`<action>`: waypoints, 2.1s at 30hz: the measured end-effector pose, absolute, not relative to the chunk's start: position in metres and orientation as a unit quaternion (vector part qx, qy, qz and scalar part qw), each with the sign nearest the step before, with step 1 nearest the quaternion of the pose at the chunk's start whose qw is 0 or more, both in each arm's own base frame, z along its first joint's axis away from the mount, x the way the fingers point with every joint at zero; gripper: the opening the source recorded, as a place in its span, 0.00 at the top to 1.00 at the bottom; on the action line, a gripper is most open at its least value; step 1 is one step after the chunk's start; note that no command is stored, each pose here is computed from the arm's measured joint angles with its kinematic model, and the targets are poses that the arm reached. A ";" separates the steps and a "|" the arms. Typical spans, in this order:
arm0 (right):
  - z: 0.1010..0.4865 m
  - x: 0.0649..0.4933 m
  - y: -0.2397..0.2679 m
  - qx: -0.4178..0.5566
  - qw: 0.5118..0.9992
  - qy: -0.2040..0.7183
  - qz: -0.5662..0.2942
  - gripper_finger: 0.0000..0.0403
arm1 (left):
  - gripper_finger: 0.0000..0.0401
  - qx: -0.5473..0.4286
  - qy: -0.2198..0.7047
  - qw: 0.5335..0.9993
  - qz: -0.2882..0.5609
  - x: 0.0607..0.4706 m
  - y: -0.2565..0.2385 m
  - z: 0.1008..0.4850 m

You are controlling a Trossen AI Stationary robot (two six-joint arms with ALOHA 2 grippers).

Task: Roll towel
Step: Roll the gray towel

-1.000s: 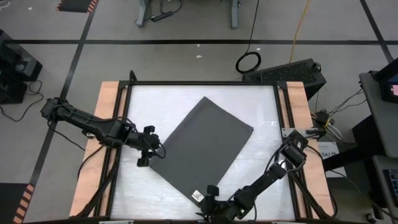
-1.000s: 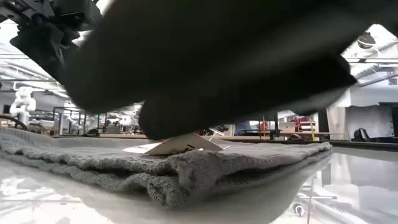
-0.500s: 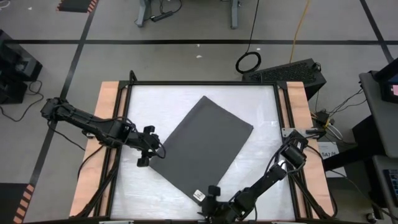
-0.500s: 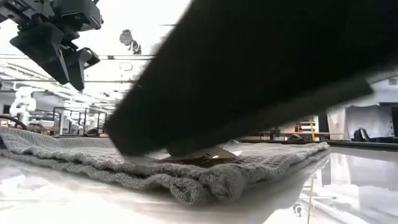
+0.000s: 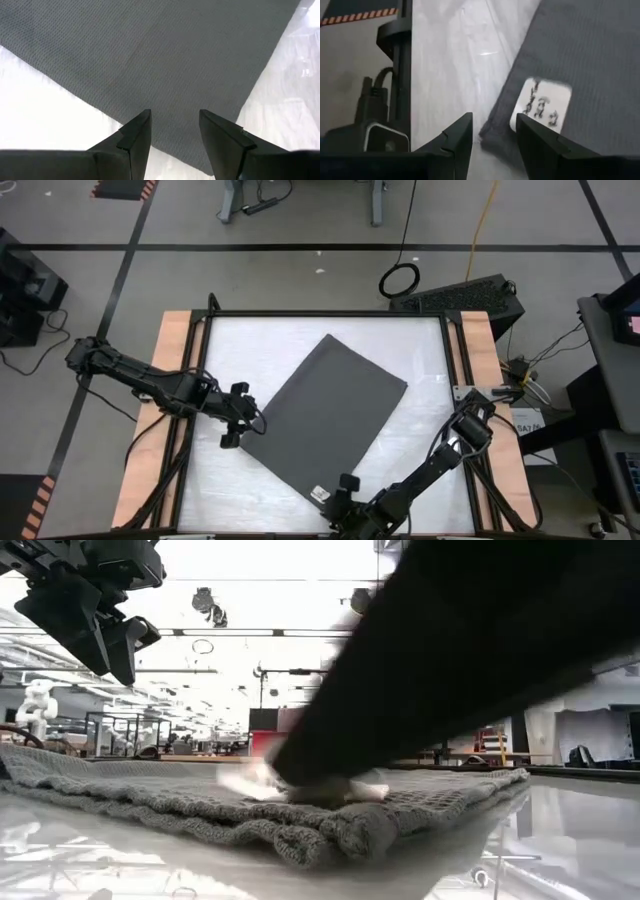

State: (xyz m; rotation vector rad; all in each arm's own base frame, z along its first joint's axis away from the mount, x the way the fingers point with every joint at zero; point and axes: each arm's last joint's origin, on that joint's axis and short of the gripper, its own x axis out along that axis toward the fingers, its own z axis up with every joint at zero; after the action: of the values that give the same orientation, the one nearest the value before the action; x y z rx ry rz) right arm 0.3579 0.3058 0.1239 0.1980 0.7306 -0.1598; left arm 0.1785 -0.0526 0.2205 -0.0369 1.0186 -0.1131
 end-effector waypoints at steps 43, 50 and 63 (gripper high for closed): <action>0.112 0.363 0.298 0.109 0.906 0.406 -0.054 0.99 | 0.33 -0.072 0.510 0.847 -0.131 0.159 -0.098 0.221; 0.126 0.356 0.297 0.109 0.896 0.428 -0.039 0.99 | 0.27 0.058 0.514 0.842 -0.153 0.153 -0.112 0.209; 0.129 0.352 0.301 0.114 0.892 0.436 -0.026 0.99 | 0.38 0.261 0.530 0.770 -0.240 0.171 -0.143 0.150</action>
State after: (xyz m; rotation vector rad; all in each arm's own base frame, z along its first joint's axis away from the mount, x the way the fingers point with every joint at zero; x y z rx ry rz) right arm 0.3520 0.3010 0.1290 0.2357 0.9052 -0.0538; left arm 0.1708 -0.1432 0.1496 0.5662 1.1494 -0.5195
